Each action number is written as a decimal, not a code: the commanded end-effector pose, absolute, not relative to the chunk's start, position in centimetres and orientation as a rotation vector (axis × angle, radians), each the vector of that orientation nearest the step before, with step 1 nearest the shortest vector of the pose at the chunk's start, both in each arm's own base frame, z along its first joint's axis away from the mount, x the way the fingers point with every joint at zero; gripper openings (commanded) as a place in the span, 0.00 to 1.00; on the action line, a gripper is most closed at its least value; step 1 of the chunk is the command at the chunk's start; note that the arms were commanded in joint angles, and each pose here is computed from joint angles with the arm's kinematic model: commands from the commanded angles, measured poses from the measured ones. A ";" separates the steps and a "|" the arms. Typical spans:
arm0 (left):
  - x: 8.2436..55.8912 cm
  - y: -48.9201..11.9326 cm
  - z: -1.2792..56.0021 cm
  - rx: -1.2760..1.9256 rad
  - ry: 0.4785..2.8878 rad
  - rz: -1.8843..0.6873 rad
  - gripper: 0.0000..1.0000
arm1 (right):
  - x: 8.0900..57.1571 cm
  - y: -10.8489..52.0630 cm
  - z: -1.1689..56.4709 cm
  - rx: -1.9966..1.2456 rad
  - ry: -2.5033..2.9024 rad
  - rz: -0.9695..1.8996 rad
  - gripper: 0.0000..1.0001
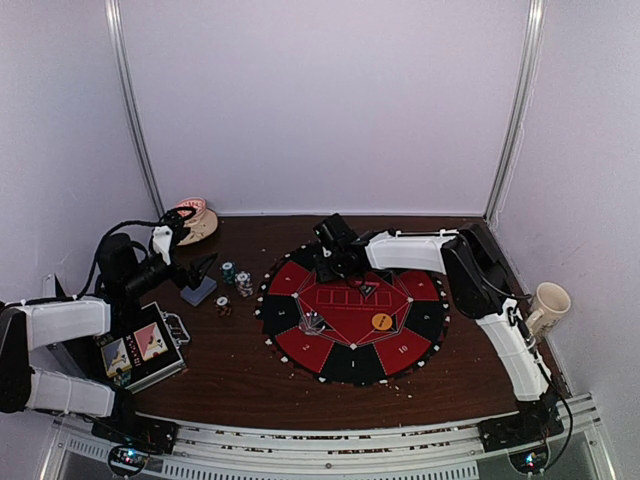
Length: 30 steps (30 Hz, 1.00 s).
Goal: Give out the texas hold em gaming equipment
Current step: Move the small blind button to position 5.
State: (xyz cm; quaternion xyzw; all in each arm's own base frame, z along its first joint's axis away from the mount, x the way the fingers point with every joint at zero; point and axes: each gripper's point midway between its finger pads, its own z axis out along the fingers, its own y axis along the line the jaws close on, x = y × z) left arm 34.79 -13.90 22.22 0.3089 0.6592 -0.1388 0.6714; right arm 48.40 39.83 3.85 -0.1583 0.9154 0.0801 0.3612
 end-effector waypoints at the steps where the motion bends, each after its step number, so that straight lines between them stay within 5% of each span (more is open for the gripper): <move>1: 34.6 -13.9 23.6 0.696 1.418 -0.288 0.98 | 48.8 39.5 3.1 -0.400 2.360 0.174 0.53; 12: 34.7 -14.0 23.5 0.699 1.420 -0.287 0.98 | 49.3 39.9 1.5 -0.419 2.379 0.164 0.57; 18: 34.7 -14.0 23.5 0.699 1.420 -0.289 0.98 | 49.3 39.4 2.1 -0.429 2.379 0.131 0.78; 23: 34.7 -14.0 23.4 0.699 1.422 -0.288 0.98 | 48.7 38.8 8.2 -0.427 2.312 0.157 0.99; 30: 34.6 -14.0 23.5 0.701 1.417 -0.290 0.98 | 43.2 34.6 14.2 -0.439 2.282 0.204 1.00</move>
